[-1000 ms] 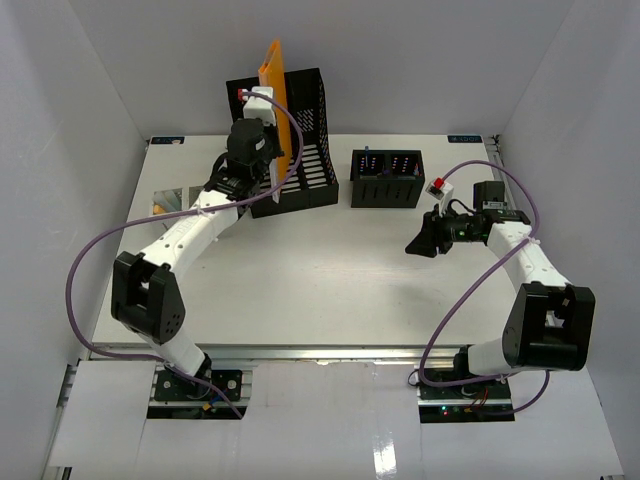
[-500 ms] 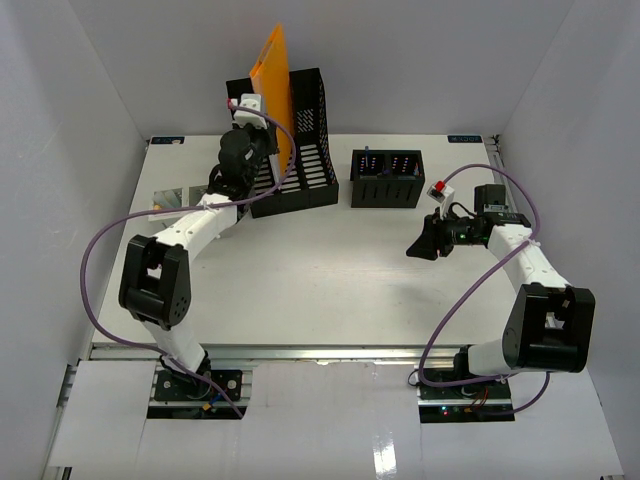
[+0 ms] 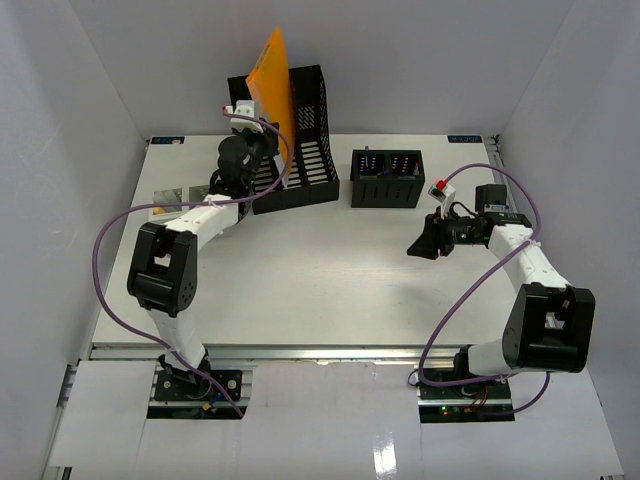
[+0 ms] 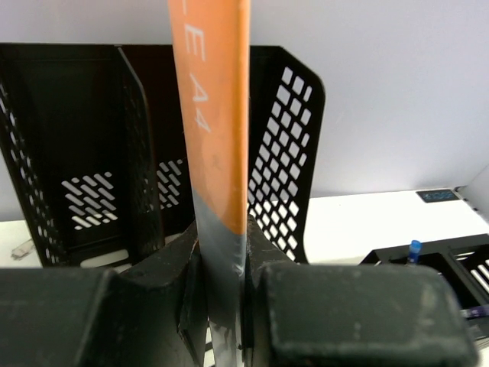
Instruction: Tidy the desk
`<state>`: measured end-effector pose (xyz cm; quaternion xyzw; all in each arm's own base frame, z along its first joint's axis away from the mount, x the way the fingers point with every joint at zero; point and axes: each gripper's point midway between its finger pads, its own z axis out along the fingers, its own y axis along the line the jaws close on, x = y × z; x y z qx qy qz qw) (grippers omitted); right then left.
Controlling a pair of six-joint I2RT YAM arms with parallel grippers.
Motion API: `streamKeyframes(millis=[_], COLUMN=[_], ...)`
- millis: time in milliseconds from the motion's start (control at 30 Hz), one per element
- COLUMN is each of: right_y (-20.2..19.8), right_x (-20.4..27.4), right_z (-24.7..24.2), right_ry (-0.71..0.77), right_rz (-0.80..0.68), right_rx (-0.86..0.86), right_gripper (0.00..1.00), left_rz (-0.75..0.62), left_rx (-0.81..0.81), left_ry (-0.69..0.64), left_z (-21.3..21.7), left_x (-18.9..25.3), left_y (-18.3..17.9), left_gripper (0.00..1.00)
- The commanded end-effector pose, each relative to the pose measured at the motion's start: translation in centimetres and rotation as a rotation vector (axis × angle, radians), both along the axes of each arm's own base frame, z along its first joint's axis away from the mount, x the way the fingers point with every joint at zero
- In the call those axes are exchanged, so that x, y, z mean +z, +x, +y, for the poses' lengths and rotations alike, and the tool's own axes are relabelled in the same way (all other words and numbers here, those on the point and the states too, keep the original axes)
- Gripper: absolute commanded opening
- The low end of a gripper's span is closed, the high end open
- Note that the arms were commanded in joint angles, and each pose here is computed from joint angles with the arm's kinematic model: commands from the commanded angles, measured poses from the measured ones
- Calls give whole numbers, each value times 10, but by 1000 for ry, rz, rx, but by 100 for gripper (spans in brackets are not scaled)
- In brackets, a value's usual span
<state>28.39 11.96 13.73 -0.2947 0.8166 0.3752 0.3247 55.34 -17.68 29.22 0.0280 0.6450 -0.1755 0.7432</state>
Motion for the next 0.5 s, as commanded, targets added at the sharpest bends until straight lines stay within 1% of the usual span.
streamKeyframes(millis=[0,200,267,467], right_y=[1,0,0,-1], right_x=[1,1,1,1], right_z=[0,0,0,1], right_ry=[9,15,16,18], right_rz=[-16,-15,-13,-11], right_rx=[2,5,5,6], right_gripper=[47,47,47,47], left_rz=[-73,-60,-61,-104], left_rx=[-37,-36,-63,-89], left_ry=[-64,-44,-27,39], left_z=[-6,-5,-9,-15], left_x=[18,-5,-11,-2], left_y=[-5,-7,-9,-4], left_gripper=[0,0,0,0])
